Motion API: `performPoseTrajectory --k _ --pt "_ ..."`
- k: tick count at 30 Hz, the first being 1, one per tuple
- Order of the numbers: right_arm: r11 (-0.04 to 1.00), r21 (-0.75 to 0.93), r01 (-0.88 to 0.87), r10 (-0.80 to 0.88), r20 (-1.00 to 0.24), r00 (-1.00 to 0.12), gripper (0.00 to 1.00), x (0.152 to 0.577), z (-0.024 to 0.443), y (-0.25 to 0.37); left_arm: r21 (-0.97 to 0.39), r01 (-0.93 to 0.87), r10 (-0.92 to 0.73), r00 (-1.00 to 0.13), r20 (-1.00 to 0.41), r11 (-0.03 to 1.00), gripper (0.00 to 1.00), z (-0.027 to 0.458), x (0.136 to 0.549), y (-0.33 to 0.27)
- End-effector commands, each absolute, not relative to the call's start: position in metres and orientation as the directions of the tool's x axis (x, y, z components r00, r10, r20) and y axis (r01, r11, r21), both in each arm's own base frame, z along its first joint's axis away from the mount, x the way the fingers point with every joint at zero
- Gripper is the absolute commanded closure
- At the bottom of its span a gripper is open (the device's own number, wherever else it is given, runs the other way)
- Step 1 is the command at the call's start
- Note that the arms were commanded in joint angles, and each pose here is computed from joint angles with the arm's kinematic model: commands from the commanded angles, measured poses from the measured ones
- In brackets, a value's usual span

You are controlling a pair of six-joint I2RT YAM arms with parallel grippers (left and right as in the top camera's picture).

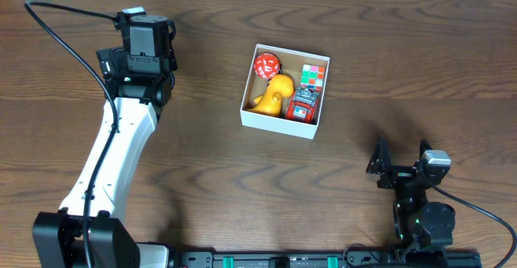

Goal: Pack container

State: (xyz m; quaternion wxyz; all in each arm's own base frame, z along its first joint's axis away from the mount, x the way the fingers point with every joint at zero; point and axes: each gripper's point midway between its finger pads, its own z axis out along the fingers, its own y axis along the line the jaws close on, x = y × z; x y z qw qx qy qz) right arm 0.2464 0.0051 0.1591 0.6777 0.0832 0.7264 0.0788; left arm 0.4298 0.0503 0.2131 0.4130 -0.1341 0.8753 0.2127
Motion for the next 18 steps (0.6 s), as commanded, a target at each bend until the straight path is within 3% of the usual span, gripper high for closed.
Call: performPoseTrajectory --k 1,18 --pt "0.974 0.225 0.019 0.226 -0.972 -0.065 0.01 0.2462 0.1583 0.0033 0.251 -0.424 -0.064 -0.603 -0.795 0.87 0.02 0.2229 0.4274 0.0523" --pt "0.974 0.225 0.019 0.226 -0.972 -0.065 0.01 0.2462 0.1583 0.0033 0.248 -0.425 -0.065 -0.598 -0.799 0.871 0.02 0.2266 0.4247 0.0525"
